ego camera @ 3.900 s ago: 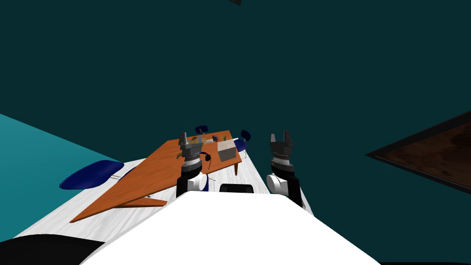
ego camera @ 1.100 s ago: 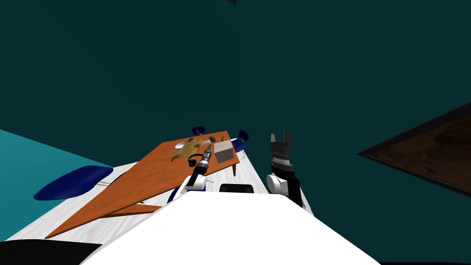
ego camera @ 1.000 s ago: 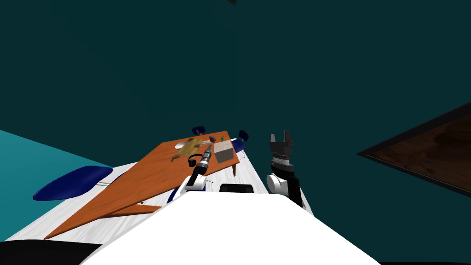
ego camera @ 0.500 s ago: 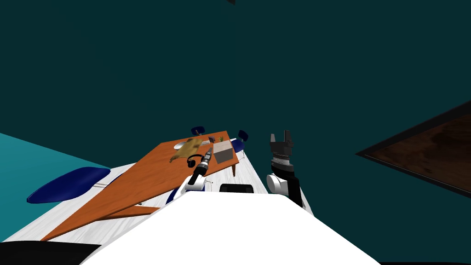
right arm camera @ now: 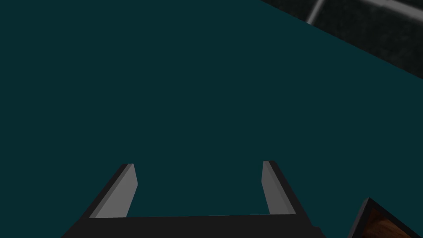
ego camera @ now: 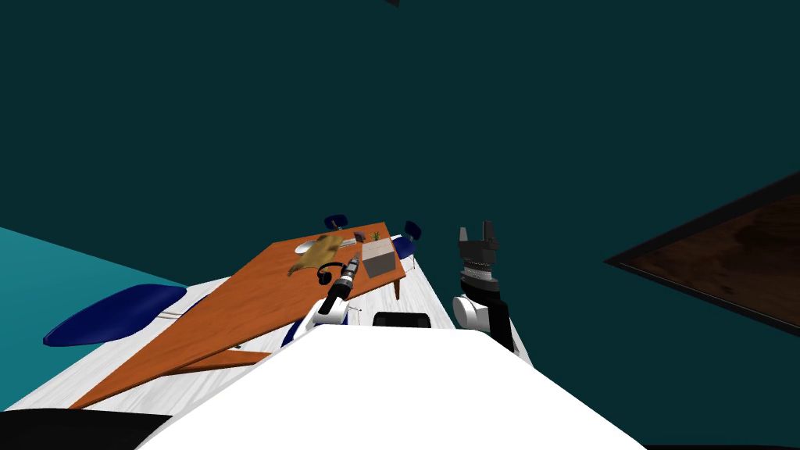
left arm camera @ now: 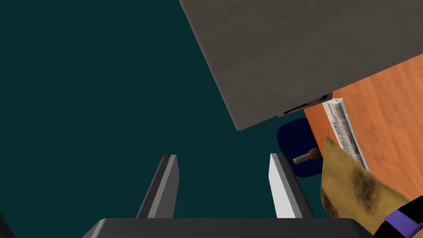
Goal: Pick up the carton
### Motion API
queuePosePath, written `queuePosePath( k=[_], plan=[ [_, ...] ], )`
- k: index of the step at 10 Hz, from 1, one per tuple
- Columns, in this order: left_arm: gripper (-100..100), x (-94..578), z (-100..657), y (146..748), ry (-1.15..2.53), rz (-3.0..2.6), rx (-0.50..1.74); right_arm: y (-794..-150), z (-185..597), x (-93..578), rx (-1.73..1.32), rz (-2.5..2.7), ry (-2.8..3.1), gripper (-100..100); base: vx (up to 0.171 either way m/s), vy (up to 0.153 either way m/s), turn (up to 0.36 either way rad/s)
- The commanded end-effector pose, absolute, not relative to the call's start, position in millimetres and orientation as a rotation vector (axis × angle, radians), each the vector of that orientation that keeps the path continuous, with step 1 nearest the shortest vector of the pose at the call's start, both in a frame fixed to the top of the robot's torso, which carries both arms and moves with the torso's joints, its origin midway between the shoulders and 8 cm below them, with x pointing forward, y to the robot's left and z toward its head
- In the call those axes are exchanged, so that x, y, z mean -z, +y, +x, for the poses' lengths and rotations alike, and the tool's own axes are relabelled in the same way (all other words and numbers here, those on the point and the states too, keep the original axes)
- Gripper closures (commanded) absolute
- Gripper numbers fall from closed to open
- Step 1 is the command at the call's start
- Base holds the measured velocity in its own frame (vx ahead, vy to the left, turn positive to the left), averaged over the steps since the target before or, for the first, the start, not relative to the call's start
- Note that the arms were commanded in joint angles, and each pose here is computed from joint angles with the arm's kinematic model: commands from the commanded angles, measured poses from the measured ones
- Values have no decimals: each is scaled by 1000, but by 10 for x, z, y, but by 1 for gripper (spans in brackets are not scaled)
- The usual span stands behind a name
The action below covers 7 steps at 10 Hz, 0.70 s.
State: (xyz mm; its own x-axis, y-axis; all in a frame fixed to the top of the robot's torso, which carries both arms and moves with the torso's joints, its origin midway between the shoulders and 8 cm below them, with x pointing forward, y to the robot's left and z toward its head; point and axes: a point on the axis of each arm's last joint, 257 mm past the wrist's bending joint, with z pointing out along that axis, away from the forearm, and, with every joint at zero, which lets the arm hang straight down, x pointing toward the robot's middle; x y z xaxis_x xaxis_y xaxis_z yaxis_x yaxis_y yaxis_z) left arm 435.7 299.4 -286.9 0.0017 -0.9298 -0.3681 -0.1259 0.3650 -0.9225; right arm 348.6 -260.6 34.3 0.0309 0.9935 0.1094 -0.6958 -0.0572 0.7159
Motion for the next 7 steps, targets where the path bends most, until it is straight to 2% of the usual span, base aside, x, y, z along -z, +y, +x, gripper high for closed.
queuePosePath(
  k=[1, 4, 6, 7],
  plan=[
    [100, 2869, 4357, 2994, 1434, -1023, 848, -2606, 3486, -343, -1491, 719, 537, 0, 0, 0, 0],
    [100, 2869, 4357, 2994, 1434, -1023, 848, -2606, 3486, -343, -1491, 719, 537, 0, 0, 0, 0],
    [-100, 2840, 4395, 2994, 1441, -1037, 854, -2606, 3486, -343, -1491, 719, 537, 0, 3, -10, 47],
    [-100, 2820, 4419, 2993, 1446, -1045, 858, -2606, 3486, -343, -1491, 719, 537, 0, 6, -47, 108]
  ],
)
